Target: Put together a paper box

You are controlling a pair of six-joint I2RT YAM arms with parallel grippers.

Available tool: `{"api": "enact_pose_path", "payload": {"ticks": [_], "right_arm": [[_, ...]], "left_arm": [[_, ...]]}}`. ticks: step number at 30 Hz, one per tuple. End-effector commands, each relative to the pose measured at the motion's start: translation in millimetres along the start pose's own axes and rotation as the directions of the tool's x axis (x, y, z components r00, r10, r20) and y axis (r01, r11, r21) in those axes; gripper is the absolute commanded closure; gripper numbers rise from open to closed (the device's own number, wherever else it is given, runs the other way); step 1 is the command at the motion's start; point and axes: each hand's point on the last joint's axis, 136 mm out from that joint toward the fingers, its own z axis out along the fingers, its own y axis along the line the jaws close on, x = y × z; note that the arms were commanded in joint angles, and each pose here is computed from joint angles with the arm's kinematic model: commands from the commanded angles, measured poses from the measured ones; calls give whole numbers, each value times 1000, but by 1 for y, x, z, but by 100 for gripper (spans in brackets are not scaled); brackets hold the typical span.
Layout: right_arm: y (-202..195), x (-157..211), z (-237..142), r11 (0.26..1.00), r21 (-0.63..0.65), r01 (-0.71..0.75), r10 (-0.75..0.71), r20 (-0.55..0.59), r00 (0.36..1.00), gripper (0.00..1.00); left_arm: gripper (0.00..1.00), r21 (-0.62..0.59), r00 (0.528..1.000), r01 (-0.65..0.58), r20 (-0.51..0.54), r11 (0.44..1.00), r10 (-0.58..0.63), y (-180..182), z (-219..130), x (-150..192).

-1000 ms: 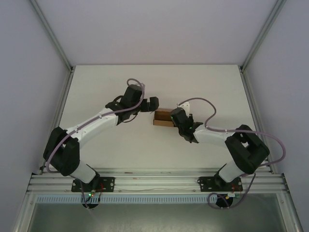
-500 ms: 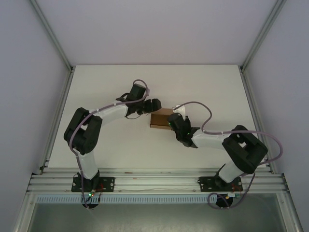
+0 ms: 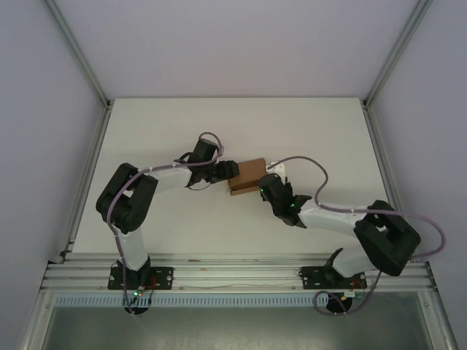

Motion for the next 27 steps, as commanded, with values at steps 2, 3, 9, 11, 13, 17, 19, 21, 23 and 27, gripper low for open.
{"api": "enact_pose_path", "payload": {"ticks": [2, 3, 9, 11, 13, 17, 19, 21, 23, 27], "right_arm": [[-17, 22, -19, 1000, 7, 2, -2, -70, 998, 46], [-21, 26, -23, 1000, 10, -5, 6, -77, 997, 42], [-37, 34, -39, 1000, 6, -29, 30, -68, 997, 22], [-34, 31, -40, 998, -31, -50, 49, -55, 997, 17], [-33, 27, -38, 992, -53, -114, 112, -49, 993, 9], [-27, 15, -28, 956, -146, -256, 242, -104, 965, 0], [-23, 8, -25, 944, -170, -283, 262, -135, 956, 0], [-20, 19, -10, 944, -148, -296, 257, -236, 937, 0], [-18, -1, -17, 916, -187, -356, 299, -273, 914, 0], [-10, -3, -4, 856, -206, -475, 358, -428, 830, 0]], "left_arm": [[43, -3, 999, 21, -40, 1000, -21, 14, 13, 16], [45, 4, 999, 18, -41, 1000, -18, 14, 14, 16], [57, 50, 999, 12, -33, 999, -10, 15, 16, 13], [63, 57, 999, 24, -40, 998, -22, 24, 22, 16], [67, 69, 999, 25, -37, 997, -22, 26, 22, 15], [73, 130, 999, 36, -27, 991, -33, 27, 18, 15], [79, 157, 999, 53, -22, 986, -50, 31, 15, 15], [82, 183, 998, 68, -21, 981, -65, 35, 13, 16], [82, 225, 997, 83, -17, 971, -81, 36, 9, 15], [84, 296, 995, 98, -17, 950, -97, 34, 4, 15]]}}
